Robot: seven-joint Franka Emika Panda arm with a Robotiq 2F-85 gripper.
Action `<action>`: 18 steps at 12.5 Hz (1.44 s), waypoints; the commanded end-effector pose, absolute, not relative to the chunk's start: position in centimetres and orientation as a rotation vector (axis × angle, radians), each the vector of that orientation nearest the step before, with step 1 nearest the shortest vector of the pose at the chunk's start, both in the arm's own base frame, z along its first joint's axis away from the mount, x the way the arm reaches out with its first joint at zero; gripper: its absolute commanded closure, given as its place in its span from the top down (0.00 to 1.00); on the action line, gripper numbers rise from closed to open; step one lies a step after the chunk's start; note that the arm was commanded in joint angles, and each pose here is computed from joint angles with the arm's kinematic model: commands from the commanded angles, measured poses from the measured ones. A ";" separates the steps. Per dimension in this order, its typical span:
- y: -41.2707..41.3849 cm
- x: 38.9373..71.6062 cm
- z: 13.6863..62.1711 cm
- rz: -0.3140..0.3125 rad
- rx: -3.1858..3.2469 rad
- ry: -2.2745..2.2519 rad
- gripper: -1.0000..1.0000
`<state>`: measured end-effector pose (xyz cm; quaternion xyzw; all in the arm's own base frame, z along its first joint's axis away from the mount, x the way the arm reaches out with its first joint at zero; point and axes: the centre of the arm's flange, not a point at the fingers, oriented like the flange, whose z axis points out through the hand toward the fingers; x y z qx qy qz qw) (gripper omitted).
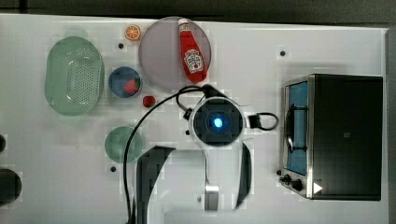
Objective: Pick Banana and place it in mug.
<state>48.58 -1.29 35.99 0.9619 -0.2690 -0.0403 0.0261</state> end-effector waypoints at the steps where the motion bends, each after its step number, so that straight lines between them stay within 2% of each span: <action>1: -2.5 48.4 32.9 -0.096 3.092 -0.395 1.00; 3: -2.9 48.7 29.3 -0.117 3.108 -0.235 1.00; 6: -3.2 48.5 23.8 -0.203 3.107 -0.127 1.00; 7: -3.2 48.4 22.2 -0.213 3.105 -0.124 1.00; 9: -3.3 48.3 19.2 -0.201 3.103 -0.124 1.00; 12: -3.2 48.5 16.3 -0.121 3.104 -0.117 1.00; 14: -2.9 48.0 14.8 -0.146 3.105 -0.106 1.00; 17: -2.9 48.1 14.2 -0.074 3.107 -0.103 1.00; 18: -2.9 47.7 13.9 -0.085 3.106 -0.105 0.85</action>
